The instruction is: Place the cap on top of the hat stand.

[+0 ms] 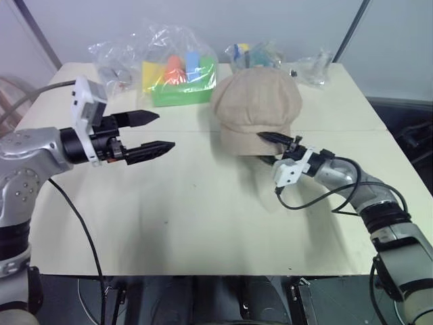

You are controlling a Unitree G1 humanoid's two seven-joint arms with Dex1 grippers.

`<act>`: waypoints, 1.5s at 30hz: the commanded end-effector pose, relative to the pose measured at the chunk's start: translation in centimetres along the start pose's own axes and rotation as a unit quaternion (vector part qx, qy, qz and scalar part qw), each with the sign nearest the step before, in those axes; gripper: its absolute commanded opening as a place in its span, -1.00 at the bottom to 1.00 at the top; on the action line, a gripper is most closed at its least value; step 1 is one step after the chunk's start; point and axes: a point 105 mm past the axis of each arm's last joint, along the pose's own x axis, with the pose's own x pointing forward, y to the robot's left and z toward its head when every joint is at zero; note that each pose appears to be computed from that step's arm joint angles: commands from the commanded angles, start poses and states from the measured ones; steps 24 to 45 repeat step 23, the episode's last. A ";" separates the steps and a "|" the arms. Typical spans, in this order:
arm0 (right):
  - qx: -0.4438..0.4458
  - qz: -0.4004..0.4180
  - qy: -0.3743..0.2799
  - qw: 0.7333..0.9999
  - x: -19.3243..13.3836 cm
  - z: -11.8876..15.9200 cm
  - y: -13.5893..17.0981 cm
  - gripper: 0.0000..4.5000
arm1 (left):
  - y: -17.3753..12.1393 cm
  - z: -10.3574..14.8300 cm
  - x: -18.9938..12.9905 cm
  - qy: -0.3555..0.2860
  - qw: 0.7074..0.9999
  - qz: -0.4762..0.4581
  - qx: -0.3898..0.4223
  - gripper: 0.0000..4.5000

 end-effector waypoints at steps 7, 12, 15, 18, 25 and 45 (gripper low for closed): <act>0.005 -0.007 0.046 0.999 -6.1 1.4 -5.0 0.97 | 0.5 1.4 -0.8 -0.012 1.000 0.006 0.028 1.00; 0.259 0.048 0.081 0.961 -10.2 1.9 -8.7 0.97 | 1.1 1.4 -1.4 -0.011 0.999 0.014 0.030 1.00; 0.424 0.089 0.065 0.899 -12.0 2.3 -10.5 0.97 | 1.4 1.7 -1.8 -0.015 0.999 0.020 0.033 1.00; 0.523 0.100 0.066 0.844 -13.6 1.2 -11.1 0.97 | 1.7 1.9 -2.2 -0.017 0.999 0.028 0.037 1.00; 0.578 0.082 0.059 0.810 -13.3 0.0 -11.8 0.97 | 1.8 2.0 -2.5 -0.014 0.998 0.037 0.045 1.00; 0.578 0.082 0.059 0.810 -13.3 0.0 -11.8 0.97 | 1.8 2.0 -2.5 -0.014 0.998 0.037 0.045 1.00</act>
